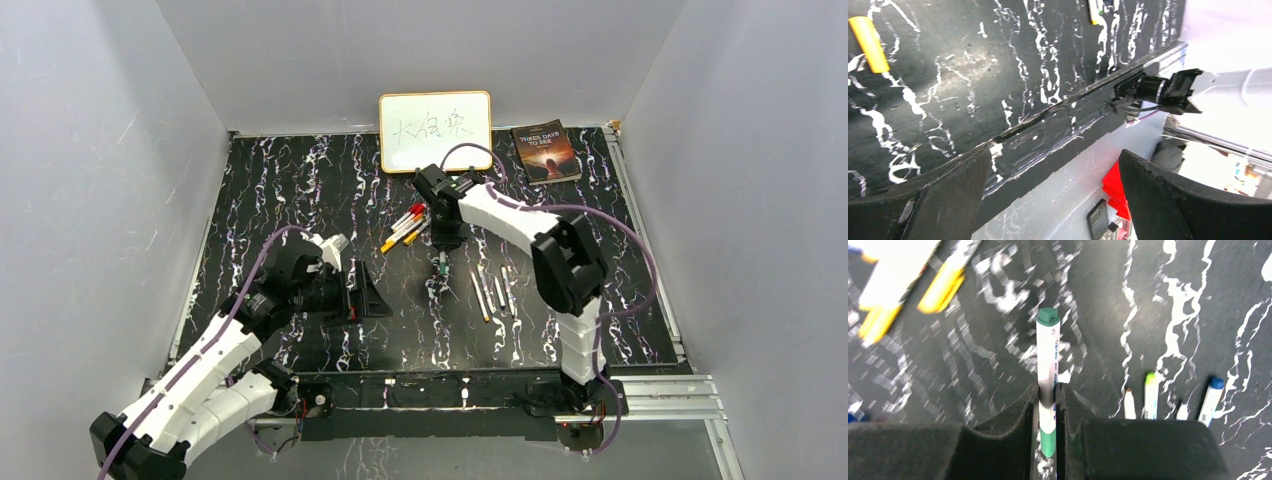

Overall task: Open the pen caps
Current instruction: Pick up the pen from the center of the board, then open the pen cap from the pen.

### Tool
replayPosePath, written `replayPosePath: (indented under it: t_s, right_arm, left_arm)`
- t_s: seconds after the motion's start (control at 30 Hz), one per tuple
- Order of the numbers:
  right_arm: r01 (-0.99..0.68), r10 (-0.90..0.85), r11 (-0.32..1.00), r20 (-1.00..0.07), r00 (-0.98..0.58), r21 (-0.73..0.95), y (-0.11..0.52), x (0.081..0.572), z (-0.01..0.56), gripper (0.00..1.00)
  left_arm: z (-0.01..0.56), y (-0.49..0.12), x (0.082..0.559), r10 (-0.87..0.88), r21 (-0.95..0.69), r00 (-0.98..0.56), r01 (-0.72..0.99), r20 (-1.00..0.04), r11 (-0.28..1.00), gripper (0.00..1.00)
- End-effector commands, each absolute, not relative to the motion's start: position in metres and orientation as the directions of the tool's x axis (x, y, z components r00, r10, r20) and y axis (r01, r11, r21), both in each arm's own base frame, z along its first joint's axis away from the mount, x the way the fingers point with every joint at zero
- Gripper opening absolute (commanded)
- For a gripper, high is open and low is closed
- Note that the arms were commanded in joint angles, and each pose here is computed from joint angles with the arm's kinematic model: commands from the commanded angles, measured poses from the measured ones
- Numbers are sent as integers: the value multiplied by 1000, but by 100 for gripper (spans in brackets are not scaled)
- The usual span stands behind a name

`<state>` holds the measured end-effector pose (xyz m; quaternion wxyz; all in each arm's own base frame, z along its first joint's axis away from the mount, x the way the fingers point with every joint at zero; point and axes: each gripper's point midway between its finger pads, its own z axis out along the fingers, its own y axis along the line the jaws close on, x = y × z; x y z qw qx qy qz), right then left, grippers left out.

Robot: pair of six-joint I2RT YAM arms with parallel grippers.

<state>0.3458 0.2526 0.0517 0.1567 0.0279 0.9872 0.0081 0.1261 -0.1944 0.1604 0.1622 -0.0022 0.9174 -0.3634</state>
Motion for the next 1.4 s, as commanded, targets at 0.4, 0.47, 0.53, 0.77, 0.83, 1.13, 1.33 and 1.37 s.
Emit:
replayPosePath:
  t_s: [0.4,0.47,0.53,0.77,0.83,1.13,1.33,1.37]
  right_arm:
    - [-205,72,795,-425,-903,570,314,242,191,0]
    - [-203,98,777,-432,-897,596,314,239,199,0]
    - [-196,116,760,-427,-897,619,314,236,204,0]
    - [-166,192,690,-398,-897,705,320,230,218,0]
    - [-160,198,679,-388,-900,717,322,227,219,0]
    - [-139,211,648,-352,-912,749,325,217,213,0]
    - [-139,226,654,-368,-902,744,324,221,217,0]
    - [-140,227,654,-369,-901,744,324,222,218,0]
  left_arm:
    - [180,-253,168,-270,-821,-919,92,-288,564,99]
    - [180,-266,171,-258,-813,-918,105,-301,573,98]
    - [178,-278,173,-249,-799,-916,114,-315,591,97]
    - [182,-298,176,-294,-813,-899,105,-324,573,89]
    - [184,-298,175,-323,-824,-890,94,-321,559,86]
    - [186,-299,174,-359,-848,-880,86,-312,524,65]
    - [187,-301,170,-342,-848,-888,92,-307,522,58]
    - [186,-301,169,-339,-846,-889,91,-307,526,57]
